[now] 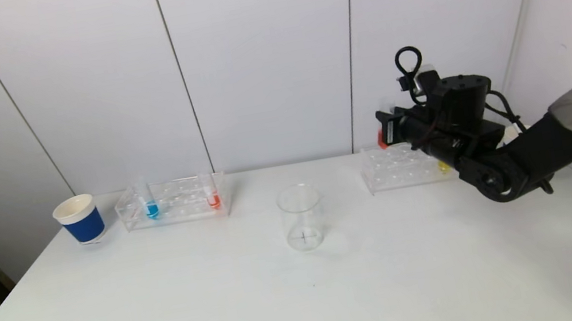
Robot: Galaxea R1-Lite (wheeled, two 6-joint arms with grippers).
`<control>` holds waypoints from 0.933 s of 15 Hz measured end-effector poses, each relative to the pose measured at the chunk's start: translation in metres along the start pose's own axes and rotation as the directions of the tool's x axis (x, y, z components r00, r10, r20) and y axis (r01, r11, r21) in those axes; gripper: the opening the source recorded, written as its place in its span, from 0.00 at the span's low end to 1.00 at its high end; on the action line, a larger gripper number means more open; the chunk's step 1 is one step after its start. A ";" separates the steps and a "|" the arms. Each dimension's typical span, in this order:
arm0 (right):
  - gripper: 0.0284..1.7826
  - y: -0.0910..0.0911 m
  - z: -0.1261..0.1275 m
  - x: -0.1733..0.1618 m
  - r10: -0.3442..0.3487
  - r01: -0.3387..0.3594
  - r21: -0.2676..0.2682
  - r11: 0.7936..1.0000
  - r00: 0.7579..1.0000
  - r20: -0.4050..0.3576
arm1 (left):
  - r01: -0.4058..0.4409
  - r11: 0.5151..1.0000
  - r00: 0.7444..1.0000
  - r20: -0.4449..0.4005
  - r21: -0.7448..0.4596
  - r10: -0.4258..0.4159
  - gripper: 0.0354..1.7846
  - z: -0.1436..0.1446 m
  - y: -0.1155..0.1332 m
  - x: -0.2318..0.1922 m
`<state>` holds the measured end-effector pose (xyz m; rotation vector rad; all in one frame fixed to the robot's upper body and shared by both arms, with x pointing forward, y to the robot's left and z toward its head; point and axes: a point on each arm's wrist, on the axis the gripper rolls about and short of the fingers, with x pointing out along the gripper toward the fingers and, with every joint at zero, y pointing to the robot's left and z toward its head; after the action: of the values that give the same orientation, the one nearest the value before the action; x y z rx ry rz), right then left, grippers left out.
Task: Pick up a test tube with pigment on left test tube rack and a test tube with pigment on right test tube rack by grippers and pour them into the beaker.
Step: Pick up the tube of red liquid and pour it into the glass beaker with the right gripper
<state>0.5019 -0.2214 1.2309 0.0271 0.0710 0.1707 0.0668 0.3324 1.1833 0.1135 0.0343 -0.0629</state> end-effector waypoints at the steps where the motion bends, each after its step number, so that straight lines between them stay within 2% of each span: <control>1: 0.25 0.000 0.004 0.000 0.000 0.000 -0.001 1.000 1.000 0.000 | 0.000 1.000 1.000 0.000 0.000 0.000 0.99 0.000 0.000 0.000; 9: 0.25 0.008 0.045 -0.013 0.025 -0.025 -0.037 0.999 1.000 0.004 | 0.000 1.000 1.000 0.000 0.000 0.000 0.99 0.000 0.000 0.000; 14: 0.25 0.013 0.067 -0.028 0.082 -0.082 -0.080 0.993 0.997 -0.002 | 0.000 1.000 1.000 0.000 0.000 0.000 0.99 0.000 0.000 0.000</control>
<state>0.4774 -0.2147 1.3001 -0.0503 0.0616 0.2552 0.0668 0.3324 1.1833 0.1135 0.0343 -0.0634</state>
